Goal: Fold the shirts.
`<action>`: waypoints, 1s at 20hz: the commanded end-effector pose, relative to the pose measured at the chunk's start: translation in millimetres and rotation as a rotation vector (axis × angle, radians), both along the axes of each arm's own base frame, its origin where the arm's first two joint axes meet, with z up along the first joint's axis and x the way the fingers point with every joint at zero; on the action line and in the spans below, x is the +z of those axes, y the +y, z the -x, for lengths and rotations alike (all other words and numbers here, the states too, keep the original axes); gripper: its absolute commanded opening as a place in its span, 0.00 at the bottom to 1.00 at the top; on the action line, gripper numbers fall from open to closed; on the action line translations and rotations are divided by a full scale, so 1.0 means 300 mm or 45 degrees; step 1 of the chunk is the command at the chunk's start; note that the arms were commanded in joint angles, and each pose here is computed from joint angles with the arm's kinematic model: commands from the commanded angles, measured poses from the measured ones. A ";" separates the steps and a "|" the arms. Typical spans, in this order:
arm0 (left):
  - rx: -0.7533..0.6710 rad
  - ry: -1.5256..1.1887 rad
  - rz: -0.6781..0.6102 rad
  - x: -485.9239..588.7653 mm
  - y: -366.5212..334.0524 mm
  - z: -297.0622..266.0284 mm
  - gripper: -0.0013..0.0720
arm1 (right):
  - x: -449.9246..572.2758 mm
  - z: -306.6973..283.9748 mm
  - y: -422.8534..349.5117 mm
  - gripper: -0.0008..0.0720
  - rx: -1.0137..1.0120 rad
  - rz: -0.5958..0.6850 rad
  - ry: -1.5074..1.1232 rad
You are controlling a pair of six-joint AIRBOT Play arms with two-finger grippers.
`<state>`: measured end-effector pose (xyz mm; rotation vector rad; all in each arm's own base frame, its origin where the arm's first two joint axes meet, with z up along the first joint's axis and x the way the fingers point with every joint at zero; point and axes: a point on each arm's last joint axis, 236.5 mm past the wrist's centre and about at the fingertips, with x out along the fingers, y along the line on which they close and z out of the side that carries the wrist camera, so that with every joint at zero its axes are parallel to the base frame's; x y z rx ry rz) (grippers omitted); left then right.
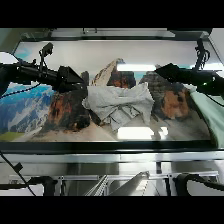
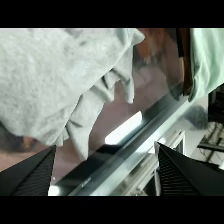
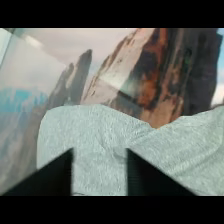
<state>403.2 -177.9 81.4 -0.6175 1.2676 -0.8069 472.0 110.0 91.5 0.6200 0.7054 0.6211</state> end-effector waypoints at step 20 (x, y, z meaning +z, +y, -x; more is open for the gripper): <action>-0.415 0.284 -0.160 -0.569 -0.632 0.343 0.97 | -0.395 0.287 -0.017 0.70 0.120 0.104 0.567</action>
